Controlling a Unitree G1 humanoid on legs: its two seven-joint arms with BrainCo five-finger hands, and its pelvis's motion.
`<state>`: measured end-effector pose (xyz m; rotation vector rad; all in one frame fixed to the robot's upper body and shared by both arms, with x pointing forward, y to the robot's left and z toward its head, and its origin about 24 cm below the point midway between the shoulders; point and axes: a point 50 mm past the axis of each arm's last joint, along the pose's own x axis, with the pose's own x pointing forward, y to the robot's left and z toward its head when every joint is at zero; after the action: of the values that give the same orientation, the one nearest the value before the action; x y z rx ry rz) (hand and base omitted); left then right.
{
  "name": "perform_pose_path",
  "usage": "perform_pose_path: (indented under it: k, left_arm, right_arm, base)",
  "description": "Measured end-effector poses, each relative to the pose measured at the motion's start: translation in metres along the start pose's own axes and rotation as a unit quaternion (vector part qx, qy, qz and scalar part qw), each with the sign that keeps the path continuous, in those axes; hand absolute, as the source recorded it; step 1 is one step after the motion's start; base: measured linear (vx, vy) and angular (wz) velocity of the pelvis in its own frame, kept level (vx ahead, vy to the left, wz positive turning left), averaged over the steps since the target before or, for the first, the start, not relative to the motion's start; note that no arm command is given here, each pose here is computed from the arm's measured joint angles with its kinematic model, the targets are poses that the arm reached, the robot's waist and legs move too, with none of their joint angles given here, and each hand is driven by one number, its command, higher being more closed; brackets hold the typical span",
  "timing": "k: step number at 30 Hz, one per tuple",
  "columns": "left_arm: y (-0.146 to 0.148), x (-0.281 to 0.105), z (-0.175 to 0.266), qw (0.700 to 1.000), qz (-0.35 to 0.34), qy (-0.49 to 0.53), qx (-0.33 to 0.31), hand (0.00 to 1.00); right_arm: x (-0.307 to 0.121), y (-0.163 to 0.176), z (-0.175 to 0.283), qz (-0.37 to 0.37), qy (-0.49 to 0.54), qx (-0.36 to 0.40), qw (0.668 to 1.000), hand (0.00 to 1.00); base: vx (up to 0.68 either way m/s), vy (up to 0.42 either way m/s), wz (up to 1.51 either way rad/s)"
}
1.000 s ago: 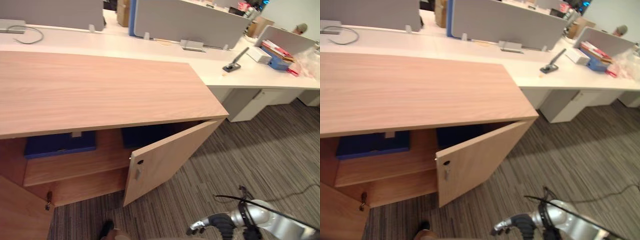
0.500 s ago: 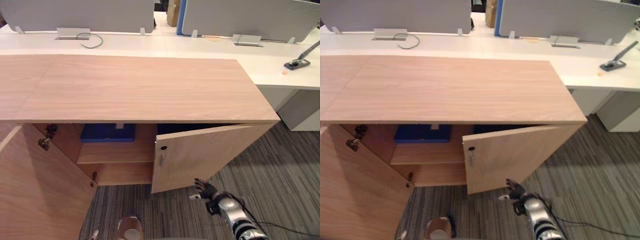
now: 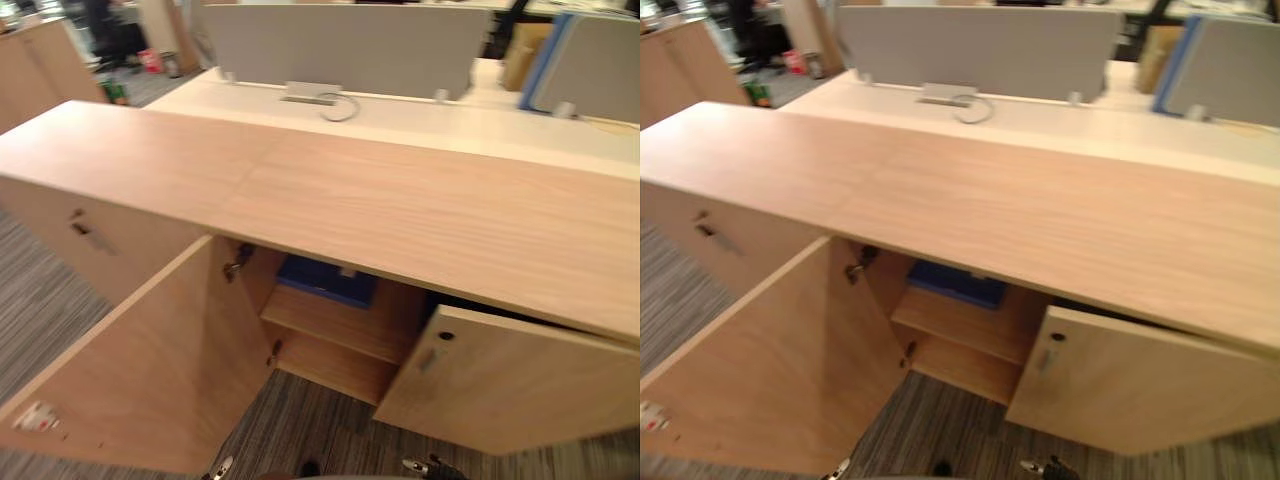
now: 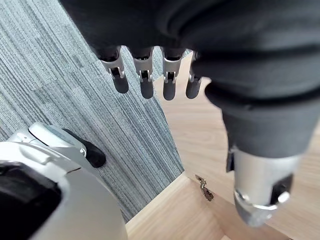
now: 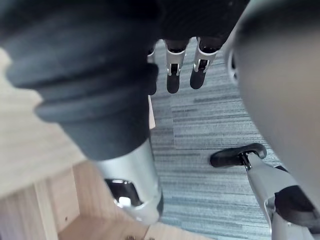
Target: Walk over to the cabinet, pick up the folder, carry it to the office cabinet, place the folder inside the office cabinet, then close the office cabinet door
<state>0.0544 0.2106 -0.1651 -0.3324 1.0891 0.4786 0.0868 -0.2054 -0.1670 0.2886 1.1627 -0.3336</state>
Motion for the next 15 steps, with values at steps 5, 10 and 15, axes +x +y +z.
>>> perform_pose_path:
  k: [5,10,15]
  left_arm:
    - [-0.004,0.003,0.027,0.997,-0.004,-0.049,0.055,0.00]
    - [-0.005,0.002,0.027,0.997,-0.009,-0.052,0.059,0.00]
    - [-0.004,0.002,0.025,0.997,-0.010,-0.046,0.055,0.00]
  right_arm:
    - [0.002,0.030,0.000,0.033,-0.002,-0.010,0.999,0.00]
    - [0.002,0.034,-0.001,0.041,-0.001,-0.057,0.998,0.00]
    - [0.002,0.036,0.001,0.048,-0.004,-0.109,0.993,0.00]
  base:
    - [-0.07,-0.119,0.91]
    - [-0.02,-0.262,0.30]
    - [-0.09,-0.179,0.29]
